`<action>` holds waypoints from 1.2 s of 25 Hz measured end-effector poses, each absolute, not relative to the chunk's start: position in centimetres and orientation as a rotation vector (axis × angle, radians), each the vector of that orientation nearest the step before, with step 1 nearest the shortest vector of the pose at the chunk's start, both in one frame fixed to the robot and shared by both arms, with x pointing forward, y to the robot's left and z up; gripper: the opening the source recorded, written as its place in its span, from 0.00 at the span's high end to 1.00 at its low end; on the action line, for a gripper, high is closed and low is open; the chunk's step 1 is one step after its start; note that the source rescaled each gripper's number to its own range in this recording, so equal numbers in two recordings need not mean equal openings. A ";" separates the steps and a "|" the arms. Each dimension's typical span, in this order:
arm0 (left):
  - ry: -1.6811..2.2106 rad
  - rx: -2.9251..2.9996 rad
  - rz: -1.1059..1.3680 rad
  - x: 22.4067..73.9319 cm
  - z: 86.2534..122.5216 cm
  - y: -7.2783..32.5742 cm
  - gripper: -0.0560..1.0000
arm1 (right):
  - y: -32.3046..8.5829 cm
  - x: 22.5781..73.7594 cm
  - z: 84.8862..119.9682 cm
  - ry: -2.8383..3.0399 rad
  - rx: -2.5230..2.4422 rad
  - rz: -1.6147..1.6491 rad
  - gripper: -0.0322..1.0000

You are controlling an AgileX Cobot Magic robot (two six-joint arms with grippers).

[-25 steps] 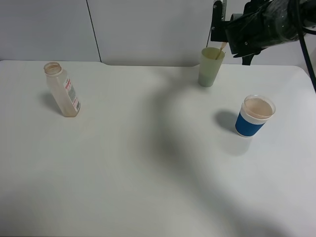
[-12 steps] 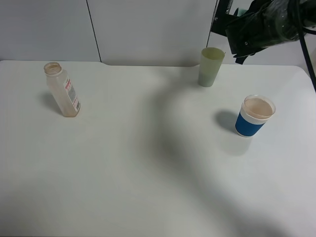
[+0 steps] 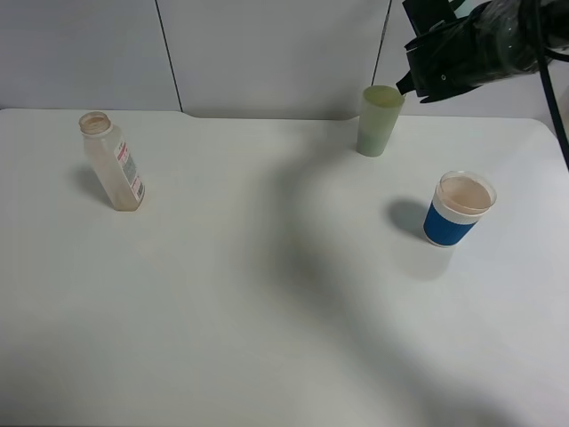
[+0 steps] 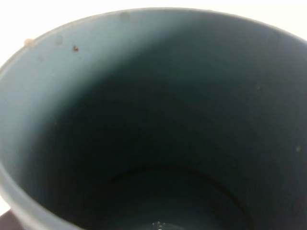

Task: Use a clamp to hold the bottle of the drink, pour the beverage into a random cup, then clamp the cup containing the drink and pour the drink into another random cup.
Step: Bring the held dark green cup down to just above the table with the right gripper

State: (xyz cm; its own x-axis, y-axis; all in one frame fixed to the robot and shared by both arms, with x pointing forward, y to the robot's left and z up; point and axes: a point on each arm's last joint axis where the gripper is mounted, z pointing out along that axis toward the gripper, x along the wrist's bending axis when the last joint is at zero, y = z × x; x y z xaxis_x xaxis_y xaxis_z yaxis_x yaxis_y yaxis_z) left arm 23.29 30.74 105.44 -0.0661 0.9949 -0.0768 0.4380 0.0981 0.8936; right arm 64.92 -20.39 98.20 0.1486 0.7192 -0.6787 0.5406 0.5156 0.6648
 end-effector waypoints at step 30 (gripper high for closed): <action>1.615 1.441 0.924 23.3 105.4 30.7 0.00 | -4.9 57.5 104.6 2.055 0.810 1.366 0.96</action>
